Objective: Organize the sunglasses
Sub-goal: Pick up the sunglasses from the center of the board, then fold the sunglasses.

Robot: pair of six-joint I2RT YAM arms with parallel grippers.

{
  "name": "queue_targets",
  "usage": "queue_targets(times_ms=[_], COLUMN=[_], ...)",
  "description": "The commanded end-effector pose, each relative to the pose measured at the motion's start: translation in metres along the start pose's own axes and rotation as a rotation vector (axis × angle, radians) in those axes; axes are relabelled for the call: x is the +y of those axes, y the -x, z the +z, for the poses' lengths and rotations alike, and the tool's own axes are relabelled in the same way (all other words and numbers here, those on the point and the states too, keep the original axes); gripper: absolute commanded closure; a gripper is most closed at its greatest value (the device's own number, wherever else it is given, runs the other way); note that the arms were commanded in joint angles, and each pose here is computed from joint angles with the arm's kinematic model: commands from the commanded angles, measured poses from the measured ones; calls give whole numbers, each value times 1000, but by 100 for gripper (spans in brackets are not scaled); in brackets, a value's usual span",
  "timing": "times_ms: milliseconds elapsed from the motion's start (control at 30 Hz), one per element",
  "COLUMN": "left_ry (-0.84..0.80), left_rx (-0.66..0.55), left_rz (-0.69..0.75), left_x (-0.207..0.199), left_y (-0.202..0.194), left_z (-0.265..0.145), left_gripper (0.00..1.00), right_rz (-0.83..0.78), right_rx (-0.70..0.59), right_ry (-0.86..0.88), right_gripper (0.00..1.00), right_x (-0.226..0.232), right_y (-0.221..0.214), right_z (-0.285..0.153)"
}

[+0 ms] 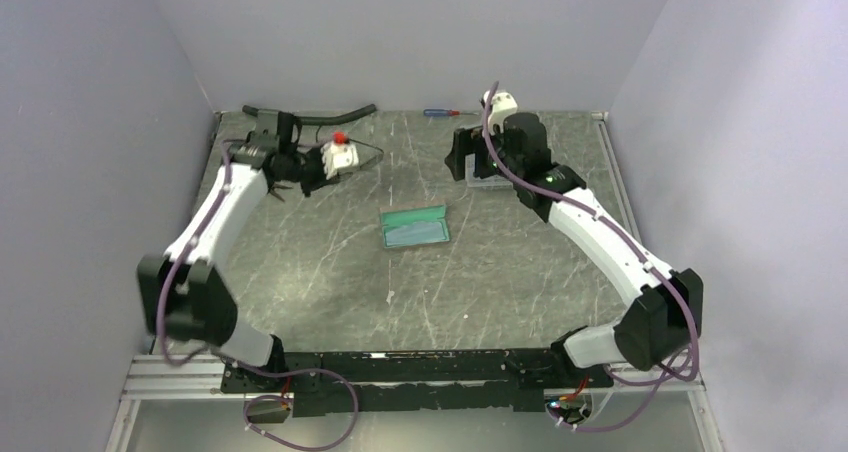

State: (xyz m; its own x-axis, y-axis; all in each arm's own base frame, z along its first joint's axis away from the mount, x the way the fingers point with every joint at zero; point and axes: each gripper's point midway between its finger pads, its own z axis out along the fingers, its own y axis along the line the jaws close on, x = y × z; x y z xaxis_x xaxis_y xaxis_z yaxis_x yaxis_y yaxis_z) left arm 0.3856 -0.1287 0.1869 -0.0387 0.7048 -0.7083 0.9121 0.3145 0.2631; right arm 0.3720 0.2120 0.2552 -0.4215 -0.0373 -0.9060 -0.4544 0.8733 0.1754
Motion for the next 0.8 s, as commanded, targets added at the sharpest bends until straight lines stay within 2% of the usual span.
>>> queue_targets(times_ms=[0,133,333,467,600,667,767], left_ry=[-119,-160,-177,-171,-188,-186,-186], left_rx=[-161,-176,-214,-220,-213,-215,-222], left_rz=[439,567,612,622,604,599,597], left_x=[-65,-99,-116,-113,-113,-113,-115], left_y=[31,44,66,71,71,71,71], left_z=[-26,-32,-30,-29,-28,-28,-29], left_gripper=[97,97,97,97,97,97,97], right_rz=[90,86,-55,-151,-209,-220,-217], right_rx=[24,43,97,151,157,126,122], right_ry=[-56,-31,112,266,505,542,465], right_gripper=[10,16,16,17,17,17,16], right_x=[-6,8,74,127,174,178,157], right_y=[22,29,0,-24,-33,-31,-25], right_z=[10,26,48,53,35,28,26])
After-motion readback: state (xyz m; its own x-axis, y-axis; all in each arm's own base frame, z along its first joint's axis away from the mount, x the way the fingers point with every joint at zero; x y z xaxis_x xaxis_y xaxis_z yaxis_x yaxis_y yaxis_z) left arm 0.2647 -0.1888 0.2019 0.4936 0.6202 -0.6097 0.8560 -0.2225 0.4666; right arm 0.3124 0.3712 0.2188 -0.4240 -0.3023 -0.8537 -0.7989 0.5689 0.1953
